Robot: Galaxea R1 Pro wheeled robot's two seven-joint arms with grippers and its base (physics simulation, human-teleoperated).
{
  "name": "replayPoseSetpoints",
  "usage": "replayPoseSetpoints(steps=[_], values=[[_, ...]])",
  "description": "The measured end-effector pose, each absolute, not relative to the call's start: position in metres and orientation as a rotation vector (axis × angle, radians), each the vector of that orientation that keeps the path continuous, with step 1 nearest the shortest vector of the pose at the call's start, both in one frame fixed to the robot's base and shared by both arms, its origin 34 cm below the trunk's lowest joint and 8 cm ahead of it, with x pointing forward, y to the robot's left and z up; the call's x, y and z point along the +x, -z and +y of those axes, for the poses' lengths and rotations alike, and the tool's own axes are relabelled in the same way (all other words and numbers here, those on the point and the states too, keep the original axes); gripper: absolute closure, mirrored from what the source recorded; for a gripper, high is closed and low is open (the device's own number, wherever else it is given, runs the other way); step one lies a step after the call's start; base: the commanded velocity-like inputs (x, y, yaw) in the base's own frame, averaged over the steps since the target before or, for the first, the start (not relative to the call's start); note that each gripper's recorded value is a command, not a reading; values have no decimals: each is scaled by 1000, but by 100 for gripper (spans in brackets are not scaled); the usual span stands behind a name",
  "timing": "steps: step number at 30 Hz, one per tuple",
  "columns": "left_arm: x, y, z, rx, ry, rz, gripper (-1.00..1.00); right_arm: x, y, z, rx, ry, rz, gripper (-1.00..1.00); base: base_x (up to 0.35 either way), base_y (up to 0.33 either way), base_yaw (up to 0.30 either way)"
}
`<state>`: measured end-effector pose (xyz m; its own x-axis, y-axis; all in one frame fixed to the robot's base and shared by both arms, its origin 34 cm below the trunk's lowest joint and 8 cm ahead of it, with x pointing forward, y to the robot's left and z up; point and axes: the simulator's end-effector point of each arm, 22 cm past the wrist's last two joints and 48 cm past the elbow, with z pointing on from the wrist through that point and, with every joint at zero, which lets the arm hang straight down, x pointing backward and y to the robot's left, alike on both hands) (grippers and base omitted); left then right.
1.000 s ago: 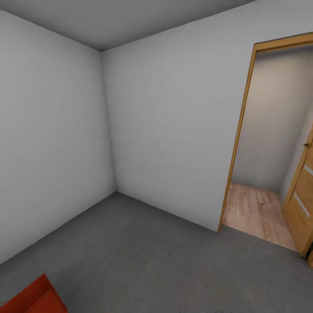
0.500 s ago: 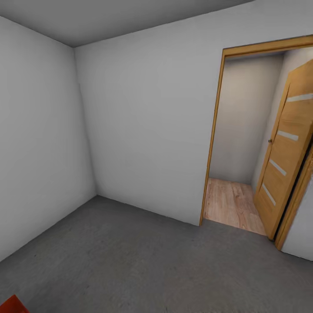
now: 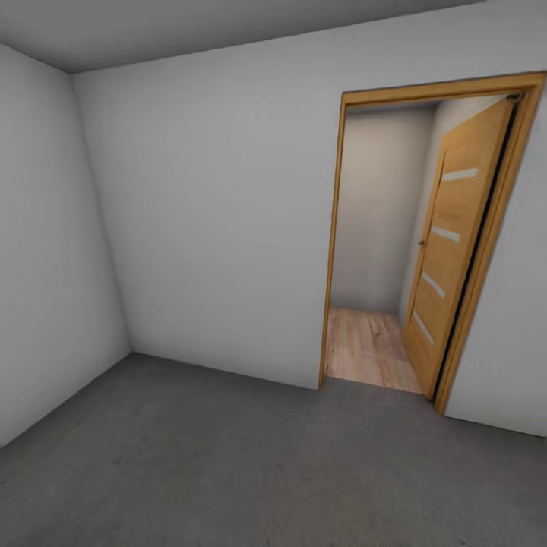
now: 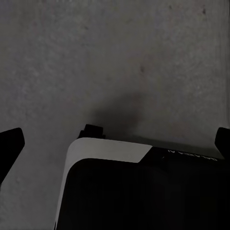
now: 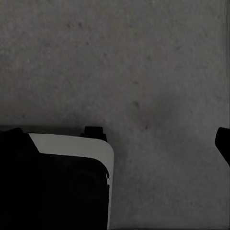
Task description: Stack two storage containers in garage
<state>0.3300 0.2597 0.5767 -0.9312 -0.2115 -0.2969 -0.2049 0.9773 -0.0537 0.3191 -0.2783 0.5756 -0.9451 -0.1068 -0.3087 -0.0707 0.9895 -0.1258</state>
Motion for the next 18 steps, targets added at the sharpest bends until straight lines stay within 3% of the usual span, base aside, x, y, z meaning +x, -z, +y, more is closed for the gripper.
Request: replayPoseSetpoints(steps=[18], values=[[335, -580, 259, -302, 34, 2805, -100, 324, -578, -279, -125, 163, 2800, -100, 0, 0, -289]])
